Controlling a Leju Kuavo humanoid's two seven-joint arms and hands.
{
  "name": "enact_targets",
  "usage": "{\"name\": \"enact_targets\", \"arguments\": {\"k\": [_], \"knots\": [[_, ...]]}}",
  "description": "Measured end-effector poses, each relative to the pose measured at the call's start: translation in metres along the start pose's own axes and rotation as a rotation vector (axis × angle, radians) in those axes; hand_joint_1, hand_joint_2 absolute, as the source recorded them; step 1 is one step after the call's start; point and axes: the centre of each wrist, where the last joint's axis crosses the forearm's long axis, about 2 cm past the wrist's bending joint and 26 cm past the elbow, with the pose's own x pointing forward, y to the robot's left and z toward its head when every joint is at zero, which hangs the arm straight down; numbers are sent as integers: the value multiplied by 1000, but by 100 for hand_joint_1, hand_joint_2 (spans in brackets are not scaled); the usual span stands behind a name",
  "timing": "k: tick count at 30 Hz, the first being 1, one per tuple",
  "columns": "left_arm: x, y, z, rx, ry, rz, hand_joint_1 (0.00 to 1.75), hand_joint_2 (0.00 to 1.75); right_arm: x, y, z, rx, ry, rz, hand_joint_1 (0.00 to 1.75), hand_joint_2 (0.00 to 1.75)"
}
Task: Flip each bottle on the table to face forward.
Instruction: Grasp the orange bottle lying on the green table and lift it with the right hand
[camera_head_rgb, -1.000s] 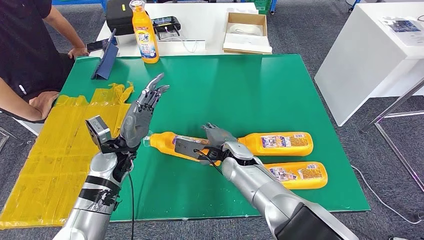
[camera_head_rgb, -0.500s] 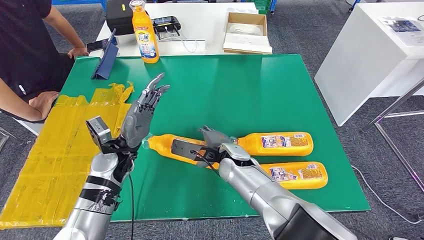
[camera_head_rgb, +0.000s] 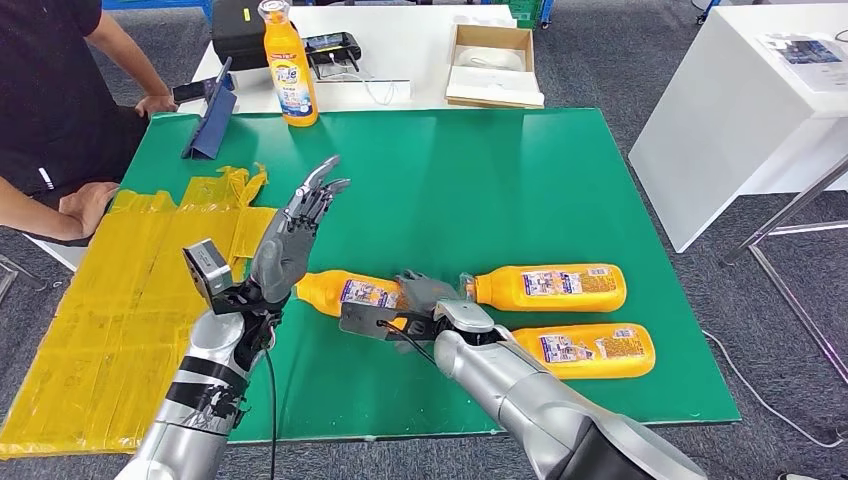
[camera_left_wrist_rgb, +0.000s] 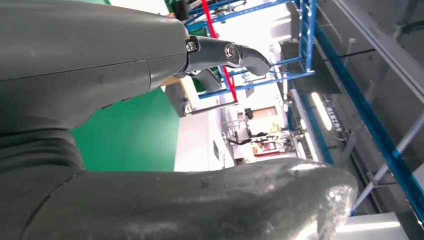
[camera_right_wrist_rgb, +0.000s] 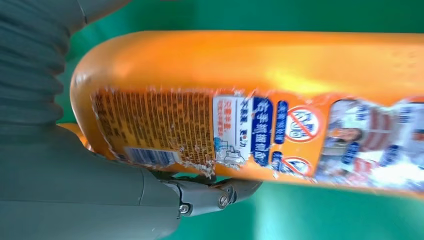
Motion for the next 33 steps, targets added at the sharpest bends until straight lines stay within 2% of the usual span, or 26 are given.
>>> {"name": "enact_targets", "arguments": {"k": [1, 5, 21, 33], "knots": [[0, -1, 0, -1, 7, 2, 0, 0, 1, 2, 0, 18, 13, 13, 37, 175], [-1, -3, -1, -14, 23, 5, 0, 0, 3, 7, 1, 63, 40, 70, 175, 175], [0, -7, -9, -16, 16, 1, 0, 0, 2, 13, 1, 93, 44, 110, 175, 175], [1, 0, -10, 83, 16, -71, 0, 0, -11, 14, -1, 54, 72, 64, 175, 175]]}}
